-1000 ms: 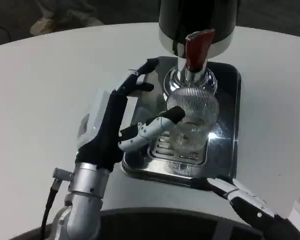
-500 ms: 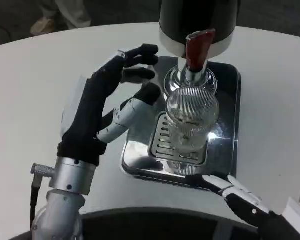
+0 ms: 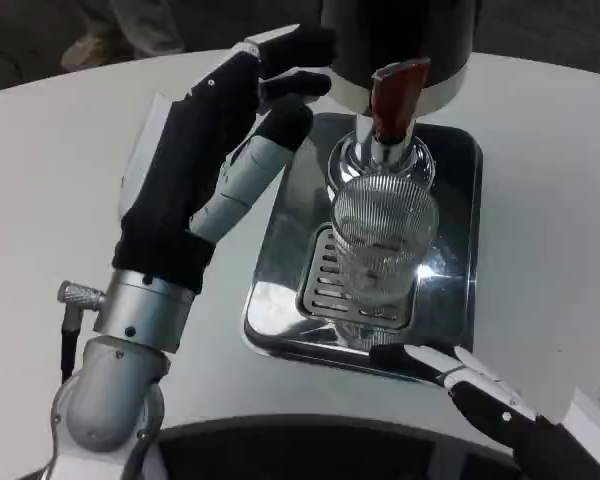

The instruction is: Grasp the cup under the faucet to collect the drink, then remove the cup.

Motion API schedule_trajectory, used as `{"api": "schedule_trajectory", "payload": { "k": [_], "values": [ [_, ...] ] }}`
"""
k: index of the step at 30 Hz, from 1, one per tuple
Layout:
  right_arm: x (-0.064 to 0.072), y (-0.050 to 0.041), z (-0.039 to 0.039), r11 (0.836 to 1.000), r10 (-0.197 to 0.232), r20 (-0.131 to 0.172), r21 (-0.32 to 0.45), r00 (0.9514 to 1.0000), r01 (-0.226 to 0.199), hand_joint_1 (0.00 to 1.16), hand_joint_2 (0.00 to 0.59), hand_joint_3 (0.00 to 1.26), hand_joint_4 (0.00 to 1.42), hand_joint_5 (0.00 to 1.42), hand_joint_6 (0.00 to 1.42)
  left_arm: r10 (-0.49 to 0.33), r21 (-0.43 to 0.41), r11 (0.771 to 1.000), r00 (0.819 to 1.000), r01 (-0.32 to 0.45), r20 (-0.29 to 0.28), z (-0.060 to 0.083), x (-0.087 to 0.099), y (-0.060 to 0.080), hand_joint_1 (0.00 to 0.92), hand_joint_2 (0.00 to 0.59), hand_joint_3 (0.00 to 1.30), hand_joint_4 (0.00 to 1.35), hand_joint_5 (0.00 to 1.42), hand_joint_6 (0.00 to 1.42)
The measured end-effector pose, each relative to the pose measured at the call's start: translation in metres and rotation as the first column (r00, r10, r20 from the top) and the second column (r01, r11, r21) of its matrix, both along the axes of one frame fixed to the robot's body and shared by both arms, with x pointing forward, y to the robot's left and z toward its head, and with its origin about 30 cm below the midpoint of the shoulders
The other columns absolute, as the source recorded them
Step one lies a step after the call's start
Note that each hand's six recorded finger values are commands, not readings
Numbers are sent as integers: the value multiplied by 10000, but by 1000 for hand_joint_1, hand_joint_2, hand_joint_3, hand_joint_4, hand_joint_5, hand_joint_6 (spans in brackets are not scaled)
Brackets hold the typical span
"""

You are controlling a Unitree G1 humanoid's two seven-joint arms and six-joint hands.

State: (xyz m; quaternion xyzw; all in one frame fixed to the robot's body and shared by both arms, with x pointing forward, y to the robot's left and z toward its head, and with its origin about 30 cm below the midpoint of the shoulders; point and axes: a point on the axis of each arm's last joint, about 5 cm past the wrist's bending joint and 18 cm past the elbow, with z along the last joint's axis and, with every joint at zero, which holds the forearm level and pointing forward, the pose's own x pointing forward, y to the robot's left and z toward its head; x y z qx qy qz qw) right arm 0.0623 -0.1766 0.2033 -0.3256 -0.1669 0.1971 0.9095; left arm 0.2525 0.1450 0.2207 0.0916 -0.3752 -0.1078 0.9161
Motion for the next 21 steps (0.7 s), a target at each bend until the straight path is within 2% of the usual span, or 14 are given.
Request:
{"api": "schedule_trajectory", "payload": {
  "k": [4, 13, 21],
  "values": [
    [0, 1, 0, 10000, 5, -4, 6, 10000, -5, 602, 488, 165, 106, 26, 32, -371, -138, 9992, 9993, 371, -53, 62, 32, -29, 137, 55, 371, 281, 354, 285],
    [-8, -1, -5, 10000, -40, -58, 15, 10000, 40, 599, 489, 165, 106, 26, 32, -1266, 107, 9919, 9919, 1266, 58, 201, 85, -149, 141, 65, 331, 211, 305, 244],
    [-14, -6, -6, 9999, -139, -57, 47, 9999, 139, 598, 490, 165, 106, 26, 32, -2198, 1, 9755, 9747, 2200, -403, 236, 133, -232, 143, 67, 313, 186, 300, 231]
  ]
}}
